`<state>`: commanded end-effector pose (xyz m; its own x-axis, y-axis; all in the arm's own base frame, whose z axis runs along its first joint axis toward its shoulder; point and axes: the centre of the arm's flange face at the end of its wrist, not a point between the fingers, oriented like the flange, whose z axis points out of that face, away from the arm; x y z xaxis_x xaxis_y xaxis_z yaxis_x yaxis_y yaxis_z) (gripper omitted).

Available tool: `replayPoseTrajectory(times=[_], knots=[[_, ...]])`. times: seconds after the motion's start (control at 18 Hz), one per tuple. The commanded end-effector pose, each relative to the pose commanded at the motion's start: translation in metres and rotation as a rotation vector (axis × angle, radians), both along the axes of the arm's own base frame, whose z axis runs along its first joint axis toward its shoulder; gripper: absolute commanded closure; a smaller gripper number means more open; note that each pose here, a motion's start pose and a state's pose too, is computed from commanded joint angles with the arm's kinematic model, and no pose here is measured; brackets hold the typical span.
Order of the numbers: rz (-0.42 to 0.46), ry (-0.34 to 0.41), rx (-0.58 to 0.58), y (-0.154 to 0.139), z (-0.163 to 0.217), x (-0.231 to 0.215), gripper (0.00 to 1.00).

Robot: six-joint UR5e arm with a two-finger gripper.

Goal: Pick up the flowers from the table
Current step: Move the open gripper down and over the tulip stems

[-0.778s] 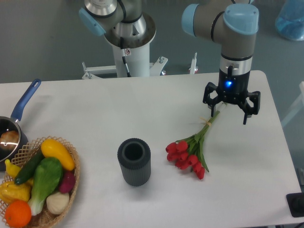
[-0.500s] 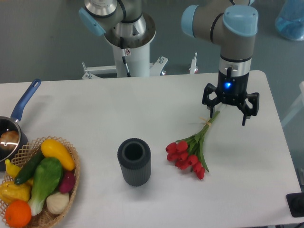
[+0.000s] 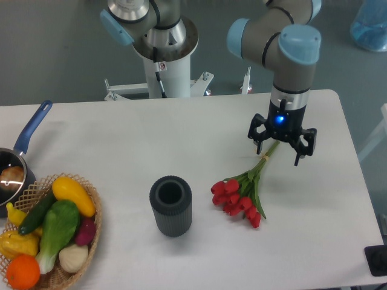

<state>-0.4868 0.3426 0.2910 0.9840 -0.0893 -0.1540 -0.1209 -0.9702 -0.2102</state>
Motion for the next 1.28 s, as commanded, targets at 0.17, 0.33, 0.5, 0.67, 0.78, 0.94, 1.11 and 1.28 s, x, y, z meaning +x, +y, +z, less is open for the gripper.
replayPoseTrajectory(times=[0.17, 0.33, 0.5, 0.67, 0.78, 0.94, 1.11, 1.28], knots=[[-0.081, -0.014, -0.074, -0.01, -0.022, -0.001, 0.0], [-0.085, -0.087, -0.097, -0.022, -0.058, 0.005, 0.0], [-0.109, -0.117, -0.114, -0.025, -0.077, 0.011, 0.0], [-0.116, -0.119, -0.114, -0.022, -0.083, 0.005, 0.0], [-0.136, -0.117, -0.117, -0.021, -0.085, 0.003, 0.0], [-0.153, -0.126, -0.121, -0.019, -0.09, 0.007, 0.0], [-0.158, -0.132, -0.121, -0.011, -0.097, 0.006, 0.0], [-0.163, -0.129, -0.121, -0.007, -0.096, 0.007, 0.0]])
